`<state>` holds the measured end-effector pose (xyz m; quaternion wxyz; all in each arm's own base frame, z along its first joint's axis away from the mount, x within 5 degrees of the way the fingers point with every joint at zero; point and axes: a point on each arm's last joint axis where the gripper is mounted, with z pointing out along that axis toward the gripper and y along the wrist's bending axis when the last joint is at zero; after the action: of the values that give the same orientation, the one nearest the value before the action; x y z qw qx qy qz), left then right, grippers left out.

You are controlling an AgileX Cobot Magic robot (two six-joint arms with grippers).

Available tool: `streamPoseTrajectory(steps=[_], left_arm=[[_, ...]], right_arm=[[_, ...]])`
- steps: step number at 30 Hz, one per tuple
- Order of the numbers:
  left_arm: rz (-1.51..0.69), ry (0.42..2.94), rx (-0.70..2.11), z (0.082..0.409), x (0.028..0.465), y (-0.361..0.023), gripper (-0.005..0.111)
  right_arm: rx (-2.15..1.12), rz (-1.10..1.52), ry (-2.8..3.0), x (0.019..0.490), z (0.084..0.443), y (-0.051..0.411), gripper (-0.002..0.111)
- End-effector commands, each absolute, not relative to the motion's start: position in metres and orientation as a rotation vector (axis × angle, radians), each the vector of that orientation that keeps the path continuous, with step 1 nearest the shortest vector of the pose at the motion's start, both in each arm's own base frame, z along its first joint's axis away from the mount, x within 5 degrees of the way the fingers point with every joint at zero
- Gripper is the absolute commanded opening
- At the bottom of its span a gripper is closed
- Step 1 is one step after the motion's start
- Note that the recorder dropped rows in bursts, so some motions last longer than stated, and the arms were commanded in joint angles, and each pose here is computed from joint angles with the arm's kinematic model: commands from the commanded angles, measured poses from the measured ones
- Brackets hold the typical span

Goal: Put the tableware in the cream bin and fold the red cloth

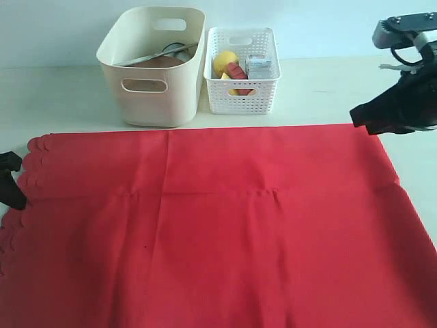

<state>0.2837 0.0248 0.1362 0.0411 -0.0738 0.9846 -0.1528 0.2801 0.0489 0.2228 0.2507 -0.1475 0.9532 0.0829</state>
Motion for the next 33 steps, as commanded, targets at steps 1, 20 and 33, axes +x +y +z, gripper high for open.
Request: streamPoseTrajectory(steps=[1, 20, 33], left_arm=[[-0.486, 3.037, -0.252, 0.125, 0.284, 0.025, 0.055], [-0.652, 3.055, -0.246, 0.099, 0.289, 0.017, 0.055], [-1.143, 2.984, 0.016, 0.123, 0.288, -0.005, 0.008]], right_arm=[[-0.468, 0.216, 2.622, 0.29, 0.221, 0.053, 0.0], [-0.473, 0.229, 2.656, 0.302, 0.214, 0.056, 0.0], [-0.465, 0.272, 2.69, 0.299, 0.213, 0.057, 0.0]])
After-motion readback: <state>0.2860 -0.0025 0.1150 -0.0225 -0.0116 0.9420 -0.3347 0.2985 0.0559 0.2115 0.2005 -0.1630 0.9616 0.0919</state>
